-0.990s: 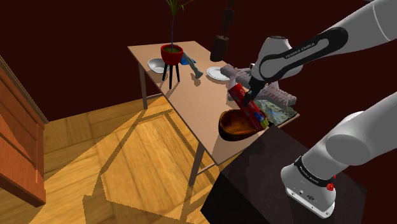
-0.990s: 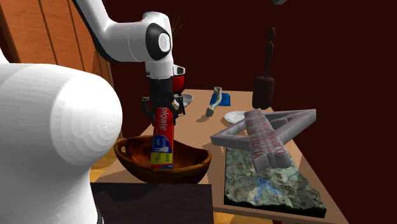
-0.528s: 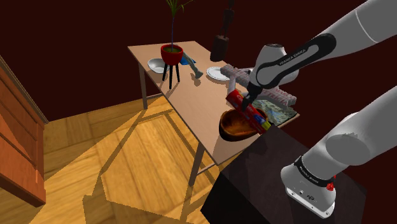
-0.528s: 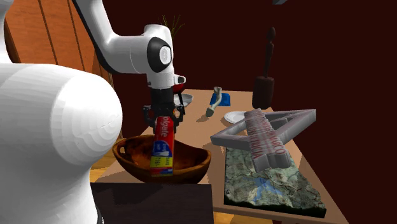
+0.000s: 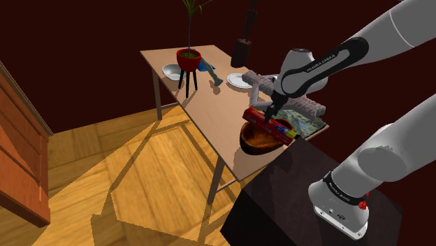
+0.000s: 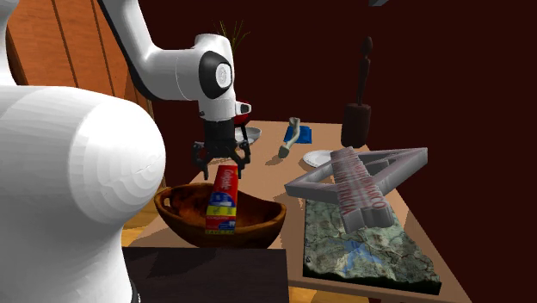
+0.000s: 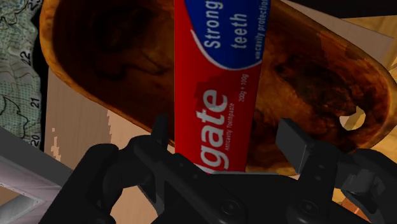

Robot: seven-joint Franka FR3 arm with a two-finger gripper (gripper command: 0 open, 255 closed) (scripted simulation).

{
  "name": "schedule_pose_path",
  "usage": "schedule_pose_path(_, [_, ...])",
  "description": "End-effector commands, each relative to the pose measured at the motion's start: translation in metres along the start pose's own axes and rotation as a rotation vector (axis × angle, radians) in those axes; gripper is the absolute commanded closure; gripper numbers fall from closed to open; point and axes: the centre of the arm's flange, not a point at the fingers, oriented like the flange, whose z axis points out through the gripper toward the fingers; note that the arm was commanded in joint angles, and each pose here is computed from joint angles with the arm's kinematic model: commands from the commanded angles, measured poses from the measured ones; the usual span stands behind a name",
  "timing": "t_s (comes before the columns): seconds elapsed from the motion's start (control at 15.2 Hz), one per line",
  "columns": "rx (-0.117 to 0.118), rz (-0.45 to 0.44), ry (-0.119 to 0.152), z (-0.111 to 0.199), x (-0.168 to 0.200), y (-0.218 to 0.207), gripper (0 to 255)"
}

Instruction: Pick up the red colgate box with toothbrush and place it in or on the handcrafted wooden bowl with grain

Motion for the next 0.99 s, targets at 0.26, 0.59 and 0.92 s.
schedule_pose_path(0.26, [0.0, 0.0, 0.0, -0.013, 0.0, 0.0, 0])
schedule_pose_path(0.59, [0.0, 0.0, 0.0, -0.05, 0.0, 0.0, 0])
schedule_pose_path(0.92, [0.0, 0.0, 0.0, -0.05, 0.0, 0.0, 0])
